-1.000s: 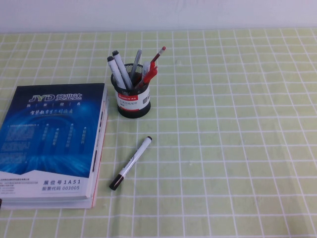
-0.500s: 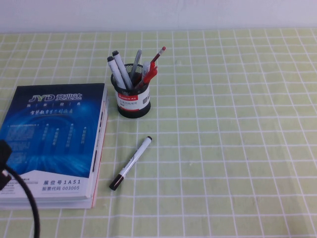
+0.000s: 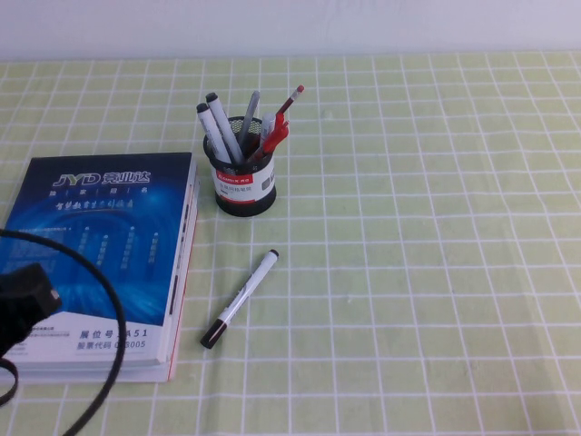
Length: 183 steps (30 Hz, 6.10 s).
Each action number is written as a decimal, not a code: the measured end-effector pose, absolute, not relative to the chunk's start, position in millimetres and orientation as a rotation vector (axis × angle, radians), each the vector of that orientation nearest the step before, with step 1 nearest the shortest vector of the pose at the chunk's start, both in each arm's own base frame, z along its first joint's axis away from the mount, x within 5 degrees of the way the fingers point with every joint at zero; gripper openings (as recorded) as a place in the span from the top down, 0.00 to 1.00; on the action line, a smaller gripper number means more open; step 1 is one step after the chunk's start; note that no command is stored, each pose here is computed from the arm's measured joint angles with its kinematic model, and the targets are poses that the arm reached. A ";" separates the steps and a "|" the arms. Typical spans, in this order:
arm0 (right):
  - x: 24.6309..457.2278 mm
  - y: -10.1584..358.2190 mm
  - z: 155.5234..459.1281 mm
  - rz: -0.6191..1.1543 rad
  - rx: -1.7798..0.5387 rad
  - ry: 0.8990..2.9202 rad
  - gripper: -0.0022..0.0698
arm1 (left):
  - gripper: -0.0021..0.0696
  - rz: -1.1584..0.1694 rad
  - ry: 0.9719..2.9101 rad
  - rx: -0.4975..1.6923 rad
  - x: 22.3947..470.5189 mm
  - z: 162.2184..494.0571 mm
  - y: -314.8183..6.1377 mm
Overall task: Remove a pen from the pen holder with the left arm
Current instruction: Pick up the pen from the pen holder, then place the pen on the table
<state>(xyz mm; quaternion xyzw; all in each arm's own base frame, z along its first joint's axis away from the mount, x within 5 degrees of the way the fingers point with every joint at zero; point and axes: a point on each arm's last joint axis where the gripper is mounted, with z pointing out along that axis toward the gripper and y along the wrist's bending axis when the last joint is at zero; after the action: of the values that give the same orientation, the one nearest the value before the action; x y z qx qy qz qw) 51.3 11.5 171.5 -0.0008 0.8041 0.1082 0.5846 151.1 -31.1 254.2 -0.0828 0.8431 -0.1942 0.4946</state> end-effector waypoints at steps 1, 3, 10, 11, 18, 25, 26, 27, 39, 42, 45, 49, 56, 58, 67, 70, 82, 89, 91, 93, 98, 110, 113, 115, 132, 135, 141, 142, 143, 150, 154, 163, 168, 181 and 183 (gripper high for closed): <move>51.3 11.5 171.5 0.252 -0.002 1.876 0.99 | 0.98 -0.452 2.052 -0.169 151.9 253.1 -31.3; 51.3 11.5 171.5 0.252 -0.002 1.876 0.99 | 0.98 -0.415 2.061 -0.105 152.6 251.8 -31.6; 51.3 11.5 171.5 0.252 -0.002 1.876 0.99 | 0.98 -0.378 2.033 -0.038 165.4 265.7 -34.5; 51.3 11.5 171.5 0.252 -0.002 1.876 0.99 | 0.98 -0.368 2.018 -0.023 168.9 269.3 -36.1; 51.3 11.5 171.5 0.252 -0.002 1.876 0.99 | 0.98 -0.377 1.867 0.074 194.4 288.4 -69.7; 51.3 11.5 171.5 0.252 -0.002 1.876 0.99 | 0.98 -0.397 1.772 0.088 217.4 275.5 -101.2; 51.3 11.5 171.5 0.252 -0.002 1.876 0.99 | 0.98 -0.411 1.762 0.067 220.4 273.8 -102.8; 51.3 11.5 171.5 0.252 -0.002 1.876 0.99 | 0.98 -0.420 1.746 0.054 224.2 271.4 -104.5; 51.3 11.5 171.5 0.252 -0.002 1.876 0.99 | 0.79 -0.597 1.741 0.096 277.2 239.8 -121.3; 51.3 11.5 171.5 0.252 -0.002 1.876 0.99 | 0.62 -0.618 1.745 0.094 284.3 229.3 -122.5; 51.3 11.5 171.5 0.252 -0.002 1.876 0.99 | 0.56 -0.638 1.774 0.094 291.8 221.0 -121.3; 51.3 11.5 171.5 0.252 -0.002 1.876 0.99 | 0.54 -0.708 1.808 0.105 308.7 216.4 -116.6; 51.3 11.5 171.5 0.252 -0.002 1.876 0.99 | 0.53 -0.770 1.827 0.167 347.1 220.7 -115.6; 51.3 11.5 171.5 0.252 -0.002 1.876 0.99 | 0.53 -0.780 1.839 0.178 358.3 218.9 -116.7; 51.3 11.5 171.5 0.252 -0.002 1.876 0.99 | 0.53 -0.763 1.868 0.202 392.3 207.7 -121.7; 51.3 11.5 171.5 0.252 -0.002 1.876 0.99 | 0.53 -0.755 1.877 0.209 398.7 202.6 -120.8; 51.3 11.5 171.5 0.252 -0.002 1.876 0.99 | 0.53 -0.743 1.871 0.188 419.7 195.2 -114.9; 51.3 11.5 171.5 0.252 -0.002 1.876 0.99 | 0.53 -0.745 1.868 0.197 427.1 190.3 -116.7; 51.3 11.5 171.5 0.252 -0.002 1.876 0.99 | 0.55 -0.748 1.860 0.203 429.7 191.1 -117.5; 51.3 11.5 171.5 0.252 -0.002 1.876 0.99 | 0.57 -0.752 1.860 0.206 430.8 188.9 -118.1; 51.3 11.5 171.5 0.252 -0.002 1.876 0.99 | 0.58 -0.768 1.855 0.216 432.1 184.9 -119.6; 51.3 11.5 171.5 0.252 -0.002 1.876 0.99 | 0.81 -0.786 1.839 0.230 431.6 185.5 -121.1; 51.3 11.5 171.5 0.252 -0.002 1.876 0.99 | 0.81 -0.786 1.840 0.232 431.5 185.4 -121.1; 51.3 11.5 171.5 0.252 -0.002 1.876 0.99 | 0.81 -0.785 1.840 0.234 431.4 185.4 -121.2; 51.3 11.5 171.5 0.252 -0.002 1.876 0.99 | 0.81 -0.774 1.799 0.326 429.0 189.8 -124.0; 51.3 11.5 171.5 0.252 -0.002 1.876 0.99 | 0.81 -0.772 1.781 0.330 427.8 197.5 -123.8; 51.3 11.5 171.5 0.252 -0.002 1.876 0.99 | 0.81 -0.755 1.744 0.369 422.9 217.4 -123.7; 51.3 11.5 171.5 0.252 -0.002 1.876 0.99 | 0.81 -0.747 1.741 0.378 421.4 222.2 -123.4; 51.3 11.5 171.5 0.252 -0.002 1.876 0.99 | 0.81 -0.741 1.736 0.387 419.7 227.8 -123.2; 51.3 11.5 171.5 0.252 -0.002 1.876 0.99 | 0.81 -0.700 1.736 0.476 397.5 275.4 -121.0; 51.3 11.5 171.5 0.252 -0.002 1.876 0.99 | 0.81 -0.678 1.736 0.545 378.0 305.5 -119.1; 51.3 11.5 171.5 0.252 -0.002 1.876 0.99 | 0.81 -0.641 1.699 0.624 329.2 367.5 -112.0; 51.3 11.5 171.5 0.252 -0.002 1.876 0.99 | 0.81 -0.668 1.707 0.611 307.1 388.1 -110.6; 51.3 11.5 171.5 0.252 -0.002 1.876 0.99 | 0.81 -0.706 1.653 0.642 249.7 398.5 -141.4; 51.3 11.5 171.5 0.252 -0.002 1.876 0.99 | 0.81 -0.701 1.666 0.639 246.0 392.6 -145.0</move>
<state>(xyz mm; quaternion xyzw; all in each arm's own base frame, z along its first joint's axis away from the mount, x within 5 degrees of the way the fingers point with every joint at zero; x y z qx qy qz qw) 51.3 11.5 171.5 -0.0008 0.8041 0.1082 0.5846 246.0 -145.0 392.6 0.2728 0.7111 -0.2994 0.5748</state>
